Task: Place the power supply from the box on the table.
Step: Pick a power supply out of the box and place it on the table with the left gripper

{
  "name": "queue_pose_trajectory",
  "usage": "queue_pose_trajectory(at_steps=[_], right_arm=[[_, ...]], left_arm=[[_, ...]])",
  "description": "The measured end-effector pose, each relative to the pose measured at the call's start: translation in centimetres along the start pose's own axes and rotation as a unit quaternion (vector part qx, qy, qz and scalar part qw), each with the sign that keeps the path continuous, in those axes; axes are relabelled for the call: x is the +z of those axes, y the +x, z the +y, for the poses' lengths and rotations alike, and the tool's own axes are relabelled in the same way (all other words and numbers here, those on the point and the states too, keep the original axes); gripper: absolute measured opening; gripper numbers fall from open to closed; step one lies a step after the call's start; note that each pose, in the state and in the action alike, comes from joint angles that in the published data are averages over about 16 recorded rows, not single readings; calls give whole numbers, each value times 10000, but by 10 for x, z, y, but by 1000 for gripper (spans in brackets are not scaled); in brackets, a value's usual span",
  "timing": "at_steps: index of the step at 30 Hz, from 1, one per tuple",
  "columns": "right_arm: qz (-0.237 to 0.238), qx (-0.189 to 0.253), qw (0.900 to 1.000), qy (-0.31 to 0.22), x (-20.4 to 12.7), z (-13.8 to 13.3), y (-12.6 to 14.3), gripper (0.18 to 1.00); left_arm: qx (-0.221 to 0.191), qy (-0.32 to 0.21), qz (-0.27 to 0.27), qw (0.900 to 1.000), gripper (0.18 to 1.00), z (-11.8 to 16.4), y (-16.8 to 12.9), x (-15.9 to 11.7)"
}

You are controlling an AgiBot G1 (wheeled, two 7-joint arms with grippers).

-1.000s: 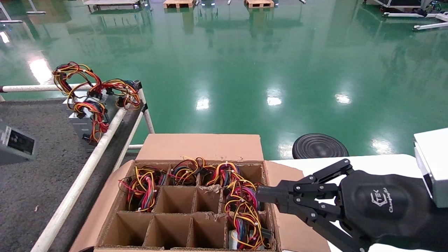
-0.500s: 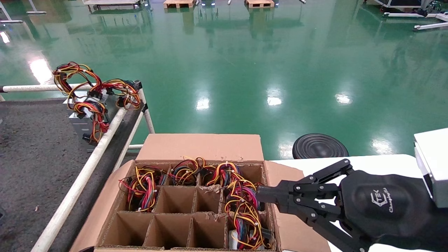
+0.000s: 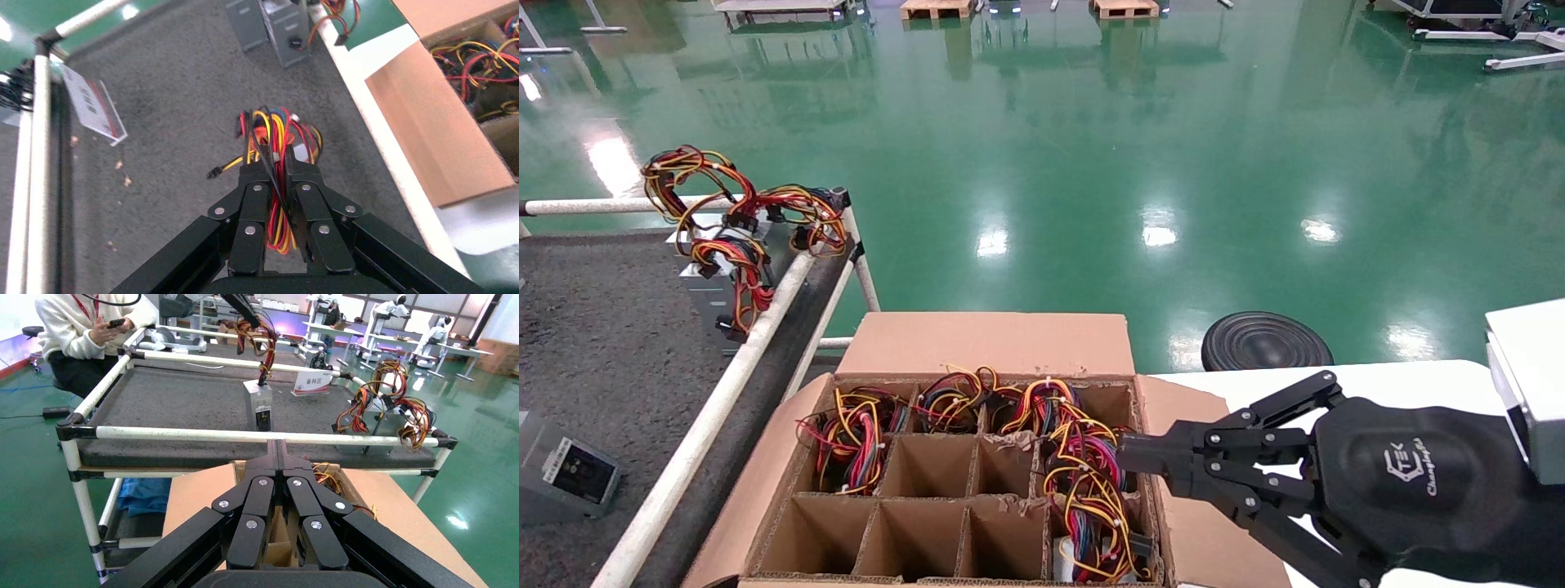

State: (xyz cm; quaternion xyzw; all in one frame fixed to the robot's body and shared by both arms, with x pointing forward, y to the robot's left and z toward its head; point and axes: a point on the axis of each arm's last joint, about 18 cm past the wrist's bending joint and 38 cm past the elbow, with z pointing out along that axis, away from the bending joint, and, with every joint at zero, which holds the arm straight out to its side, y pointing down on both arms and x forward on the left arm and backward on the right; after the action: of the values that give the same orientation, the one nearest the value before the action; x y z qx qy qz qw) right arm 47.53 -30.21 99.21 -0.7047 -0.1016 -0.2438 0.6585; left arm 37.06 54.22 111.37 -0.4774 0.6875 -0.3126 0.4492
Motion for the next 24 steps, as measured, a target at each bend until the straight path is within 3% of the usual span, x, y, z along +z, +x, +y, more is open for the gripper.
queue_pose_trajectory(at_steps=[24], right_arm=[[0,0,10000,0,0,0,0,194]], left_arm=[[-309,-221,168,9991,209,38,2,8]])
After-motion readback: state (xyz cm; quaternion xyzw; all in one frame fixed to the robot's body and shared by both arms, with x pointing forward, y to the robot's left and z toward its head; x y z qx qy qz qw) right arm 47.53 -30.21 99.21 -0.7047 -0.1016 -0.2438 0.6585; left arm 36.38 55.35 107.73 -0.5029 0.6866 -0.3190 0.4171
